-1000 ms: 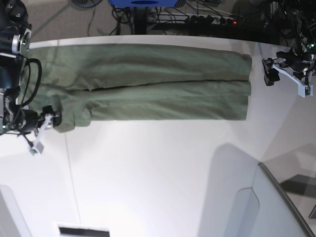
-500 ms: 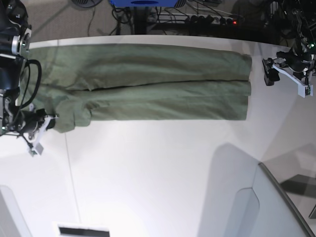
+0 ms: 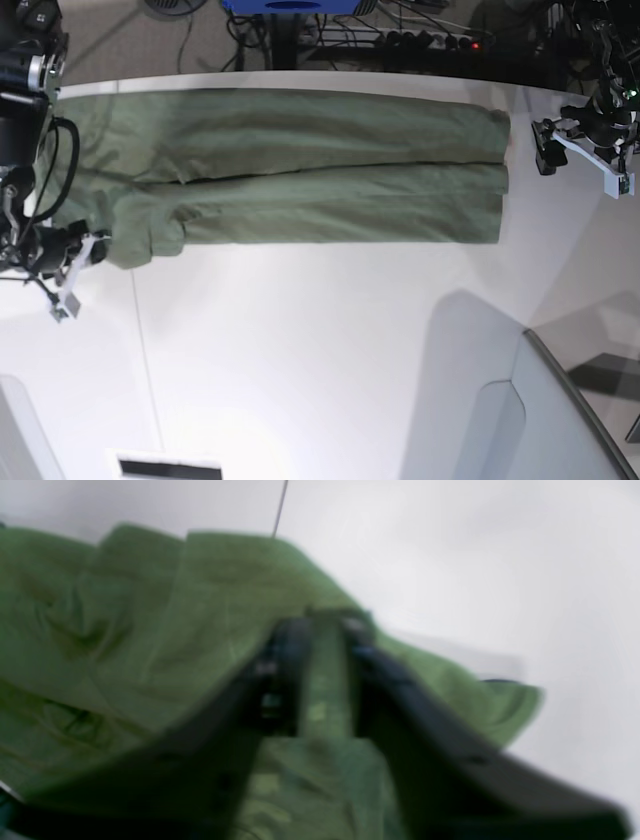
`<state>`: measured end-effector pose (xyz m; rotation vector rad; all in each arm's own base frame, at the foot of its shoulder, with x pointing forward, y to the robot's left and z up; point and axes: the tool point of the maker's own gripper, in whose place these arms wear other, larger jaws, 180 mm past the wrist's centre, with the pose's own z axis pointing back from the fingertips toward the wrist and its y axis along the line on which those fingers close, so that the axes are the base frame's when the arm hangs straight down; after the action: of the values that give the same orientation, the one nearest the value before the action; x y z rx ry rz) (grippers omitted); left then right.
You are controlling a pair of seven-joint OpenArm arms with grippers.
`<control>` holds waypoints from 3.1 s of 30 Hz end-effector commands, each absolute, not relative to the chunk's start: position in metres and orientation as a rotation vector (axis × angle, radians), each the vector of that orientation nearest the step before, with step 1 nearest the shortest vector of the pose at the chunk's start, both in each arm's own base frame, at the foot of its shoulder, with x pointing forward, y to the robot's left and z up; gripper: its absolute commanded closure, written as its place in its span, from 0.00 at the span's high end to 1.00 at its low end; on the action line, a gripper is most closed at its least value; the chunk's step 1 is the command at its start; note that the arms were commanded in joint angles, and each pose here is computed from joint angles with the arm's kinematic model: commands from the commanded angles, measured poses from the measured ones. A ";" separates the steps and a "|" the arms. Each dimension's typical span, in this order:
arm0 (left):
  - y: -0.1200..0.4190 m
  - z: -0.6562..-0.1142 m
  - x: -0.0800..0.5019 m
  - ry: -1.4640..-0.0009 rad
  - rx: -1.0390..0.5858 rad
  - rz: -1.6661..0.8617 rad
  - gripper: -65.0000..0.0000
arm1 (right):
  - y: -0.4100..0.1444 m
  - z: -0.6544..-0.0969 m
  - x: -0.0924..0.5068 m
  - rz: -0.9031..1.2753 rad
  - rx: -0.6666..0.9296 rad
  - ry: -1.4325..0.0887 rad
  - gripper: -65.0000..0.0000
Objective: Layout the t-shirt on the table in an organized manner, then fold the t-shirt properly
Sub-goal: 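Open both grippers and release the folded shirt strip, then grasp the strip's ends with both grippers and pull them apart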
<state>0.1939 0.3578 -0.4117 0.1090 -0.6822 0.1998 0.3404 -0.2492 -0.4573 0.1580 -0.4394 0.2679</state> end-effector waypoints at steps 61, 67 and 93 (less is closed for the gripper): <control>0.362 -0.400 0.205 -0.727 0.119 0.192 1.00 | -0.261 -0.436 0.357 0.271 0.131 -0.493 0.01; 0.362 -0.400 0.205 -0.728 0.117 0.194 1.00 | -0.262 -0.439 0.332 0.311 0.087 -0.435 0.01; 0.344 -0.404 0.218 -0.731 0.082 0.154 1.00 | -0.254 -0.462 0.225 0.312 0.044 -0.275 0.02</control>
<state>0.2104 0.3384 -0.4151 0.0699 -0.6928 0.1648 0.2163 -0.2484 -0.4707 0.0610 -0.2445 0.3081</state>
